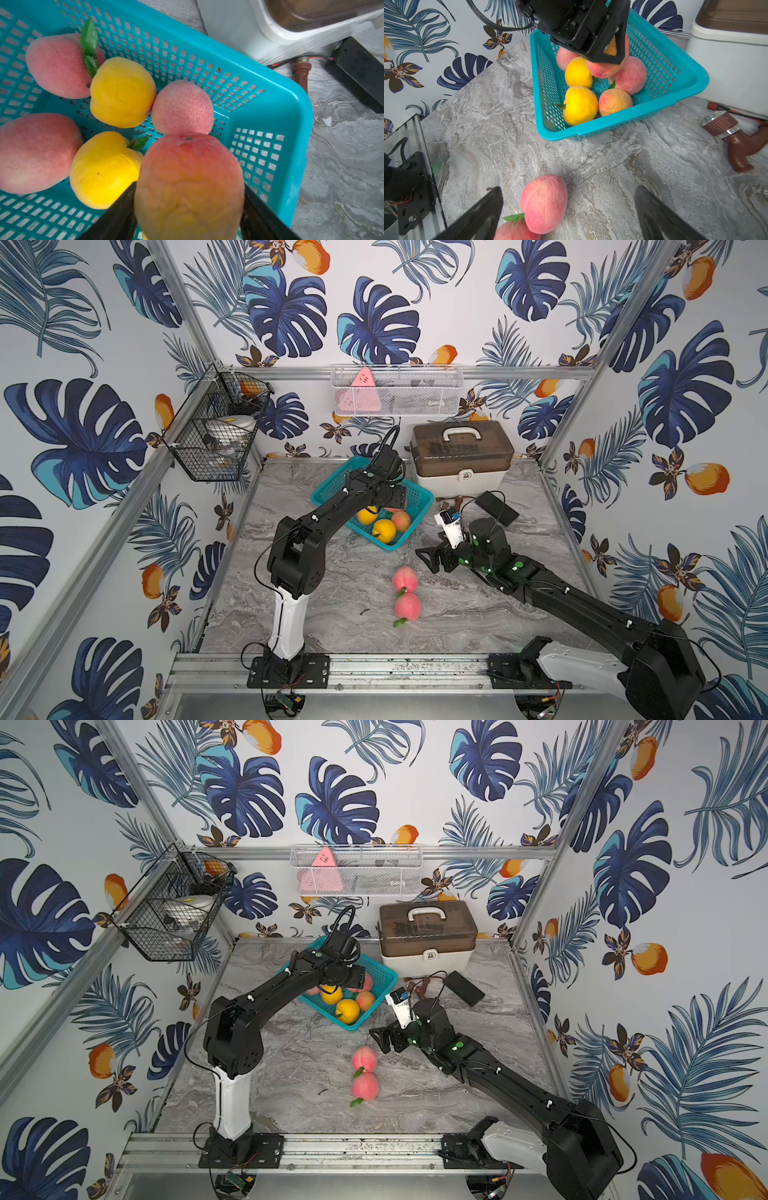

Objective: Put the peaches into the basket
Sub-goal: Place the peach in the basket.

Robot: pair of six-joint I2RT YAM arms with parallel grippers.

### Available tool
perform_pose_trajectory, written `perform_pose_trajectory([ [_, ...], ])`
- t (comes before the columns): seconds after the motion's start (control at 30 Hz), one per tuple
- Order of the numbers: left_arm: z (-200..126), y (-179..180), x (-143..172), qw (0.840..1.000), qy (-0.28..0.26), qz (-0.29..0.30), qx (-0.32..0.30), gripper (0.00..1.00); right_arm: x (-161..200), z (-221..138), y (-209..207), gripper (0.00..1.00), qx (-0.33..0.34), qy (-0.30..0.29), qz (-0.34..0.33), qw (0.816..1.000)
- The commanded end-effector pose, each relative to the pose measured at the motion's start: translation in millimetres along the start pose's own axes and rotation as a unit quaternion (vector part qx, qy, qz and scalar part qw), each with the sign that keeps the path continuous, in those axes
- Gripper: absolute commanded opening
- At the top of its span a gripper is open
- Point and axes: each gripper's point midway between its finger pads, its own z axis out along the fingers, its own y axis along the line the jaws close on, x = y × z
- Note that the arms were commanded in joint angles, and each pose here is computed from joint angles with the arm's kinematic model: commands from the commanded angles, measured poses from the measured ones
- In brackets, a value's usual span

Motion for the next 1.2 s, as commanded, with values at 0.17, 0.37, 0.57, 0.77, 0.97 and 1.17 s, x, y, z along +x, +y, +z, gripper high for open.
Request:
perform_pose_trajectory([
  [0.17, 5.0, 20.3, 9.1, 0.999, 0.009, 0.022, -0.048, 0.72, -2.0, 1.1, 0.0, 1.0, 0.0, 0.0, 0.003, 1.0],
  [0.37, 11.7, 22.5, 14.3, 0.998, 0.018, 0.026, -0.053, 0.72, 0.1, 5.4, 3.5, 1.0, -0.013, 0.005, 0.004, 1.0],
  [0.57, 18.8, 21.2, 15.2, 0.998, 0.026, 0.028, -0.053, 0.73, 2.5, 6.6, 2.1, 1.0, -0.012, 0.011, 0.006, 1.0],
  [0.77, 26.1, 20.2, 18.3, 0.998, 0.035, 0.024, -0.051, 0.74, 3.7, 3.2, -4.1, 1.0, 0.005, 0.008, 0.006, 1.0],
  [0.97, 31.1, 21.1, 21.0, 0.997, 0.042, 0.025, -0.054, 0.75, 4.3, 1.1, -7.9, 1.0, 0.011, 0.008, 0.009, 1.0],
  [1.17, 29.5, 19.8, 18.9, 0.998, 0.039, 0.024, -0.053, 0.79, 4.7, -1.4, -11.8, 1.0, 0.017, 0.004, 0.014, 1.0],
])
